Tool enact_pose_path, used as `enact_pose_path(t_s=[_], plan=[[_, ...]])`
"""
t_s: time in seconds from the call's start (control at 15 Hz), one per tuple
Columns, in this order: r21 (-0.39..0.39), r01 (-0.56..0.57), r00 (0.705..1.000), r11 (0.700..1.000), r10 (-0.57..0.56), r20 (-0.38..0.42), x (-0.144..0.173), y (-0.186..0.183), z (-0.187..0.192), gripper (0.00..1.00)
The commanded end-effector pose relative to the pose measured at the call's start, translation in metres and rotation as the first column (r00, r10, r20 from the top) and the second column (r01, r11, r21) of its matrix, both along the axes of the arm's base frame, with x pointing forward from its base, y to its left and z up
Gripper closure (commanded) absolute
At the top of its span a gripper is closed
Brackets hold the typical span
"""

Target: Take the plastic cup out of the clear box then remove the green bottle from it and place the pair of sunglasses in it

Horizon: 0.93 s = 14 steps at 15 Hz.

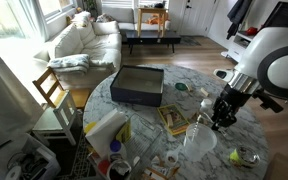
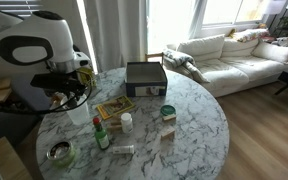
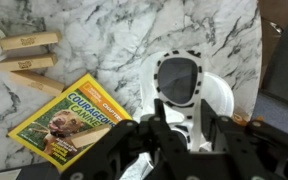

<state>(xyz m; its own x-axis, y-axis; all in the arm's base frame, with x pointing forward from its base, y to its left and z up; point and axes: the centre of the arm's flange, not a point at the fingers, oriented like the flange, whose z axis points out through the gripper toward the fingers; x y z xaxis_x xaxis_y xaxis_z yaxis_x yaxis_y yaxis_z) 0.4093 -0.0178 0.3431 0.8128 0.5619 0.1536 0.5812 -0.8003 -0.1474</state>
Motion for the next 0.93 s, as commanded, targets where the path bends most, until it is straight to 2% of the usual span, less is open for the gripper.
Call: enact_pose_path(t_s=[0.0, 0.13, 0.4, 0.6, 0.8, 0.87], plan=[[0.049, 0.026, 1.000, 0.998, -0.027, 0.010, 0.015, 0.009, -0.004, 0.88], [0.120, 0.032, 0.999, 0.992, -0.033, 0.007, 0.017, 0.016, -0.010, 0.88], [0.193, 0.070, 0.997, 0.979, -0.073, 0.006, 0.014, 0.019, -0.024, 0.88], [0.214, 0.090, 0.995, 0.973, -0.096, 0.015, 0.011, 0.016, -0.031, 0.88], [0.194, 0.111, 0.993, 0.975, -0.116, 0.013, 0.008, 0.012, -0.037, 0.87], [0.187, 0.114, 0.993, 0.976, -0.120, 0.019, 0.007, 0.011, -0.037, 0.63]])
